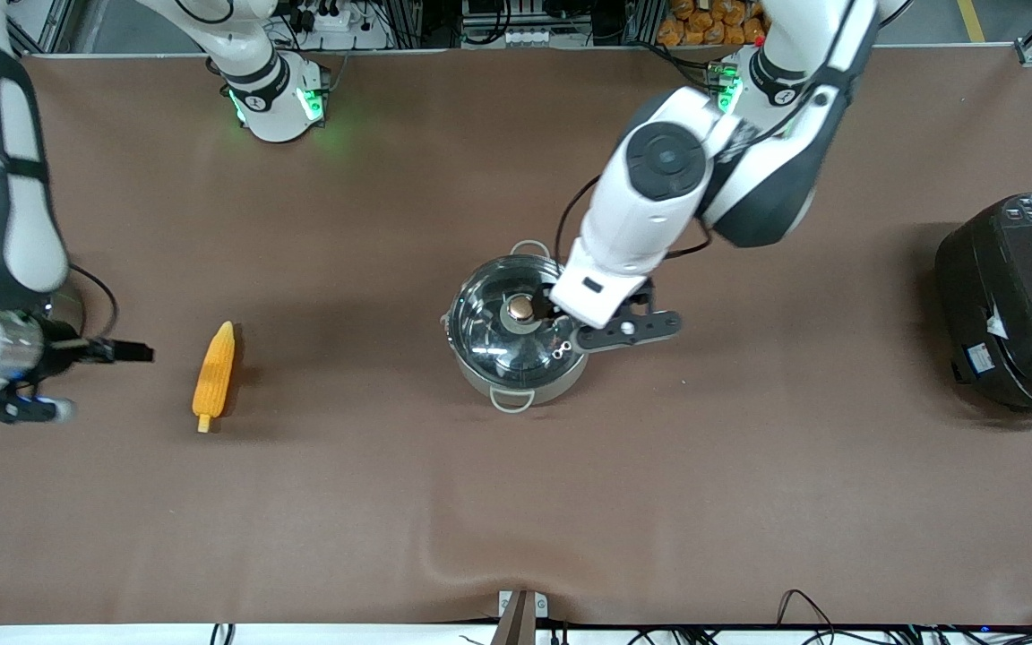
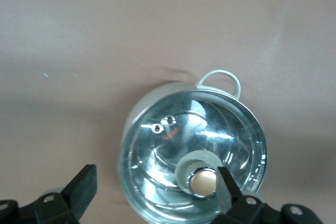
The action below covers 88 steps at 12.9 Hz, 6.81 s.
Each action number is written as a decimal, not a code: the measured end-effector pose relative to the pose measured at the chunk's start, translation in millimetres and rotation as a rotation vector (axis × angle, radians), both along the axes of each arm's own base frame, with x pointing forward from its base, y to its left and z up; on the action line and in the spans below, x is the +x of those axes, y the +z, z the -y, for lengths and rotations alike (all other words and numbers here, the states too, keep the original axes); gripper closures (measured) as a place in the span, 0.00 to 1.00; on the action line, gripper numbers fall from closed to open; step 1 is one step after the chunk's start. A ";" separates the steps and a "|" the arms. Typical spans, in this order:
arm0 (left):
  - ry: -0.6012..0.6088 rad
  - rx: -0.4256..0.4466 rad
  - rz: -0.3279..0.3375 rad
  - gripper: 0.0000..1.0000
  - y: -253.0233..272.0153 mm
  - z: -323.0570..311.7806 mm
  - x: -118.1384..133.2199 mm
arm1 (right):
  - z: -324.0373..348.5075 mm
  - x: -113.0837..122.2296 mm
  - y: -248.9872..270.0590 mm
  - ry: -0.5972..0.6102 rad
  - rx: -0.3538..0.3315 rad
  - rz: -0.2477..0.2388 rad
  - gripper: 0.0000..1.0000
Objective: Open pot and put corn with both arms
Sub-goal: 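Reach the left gripper to the lid knob while the right gripper reaches the corn, then grasp the lid knob with the left gripper while the right gripper grasps the corn, then lift the glass lid off the pot and set it down beside the pot, then carry the corn over the pot with the right gripper and lower it in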
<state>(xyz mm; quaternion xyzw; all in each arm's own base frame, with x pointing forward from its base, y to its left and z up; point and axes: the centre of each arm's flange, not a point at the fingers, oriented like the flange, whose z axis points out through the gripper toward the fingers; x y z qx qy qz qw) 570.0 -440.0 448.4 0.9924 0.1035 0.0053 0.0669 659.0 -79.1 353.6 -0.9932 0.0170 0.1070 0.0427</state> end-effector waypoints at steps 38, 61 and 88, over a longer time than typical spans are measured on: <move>-0.046 0.092 -0.014 0.50 -96.5 83.1 -44.7 | -23.3 -14.5 -173.8 0.052 -0.030 0.043 0.00; -0.199 0.161 -0.122 0.50 28.1 -183.6 33.9 | -18.8 -15.8 -175.6 0.045 -0.033 0.053 0.54; -0.299 0.168 -0.064 0.37 -213.1 -378.6 0.6 | -539.7 -66.7 -34.8 -0.171 0.128 -0.022 0.60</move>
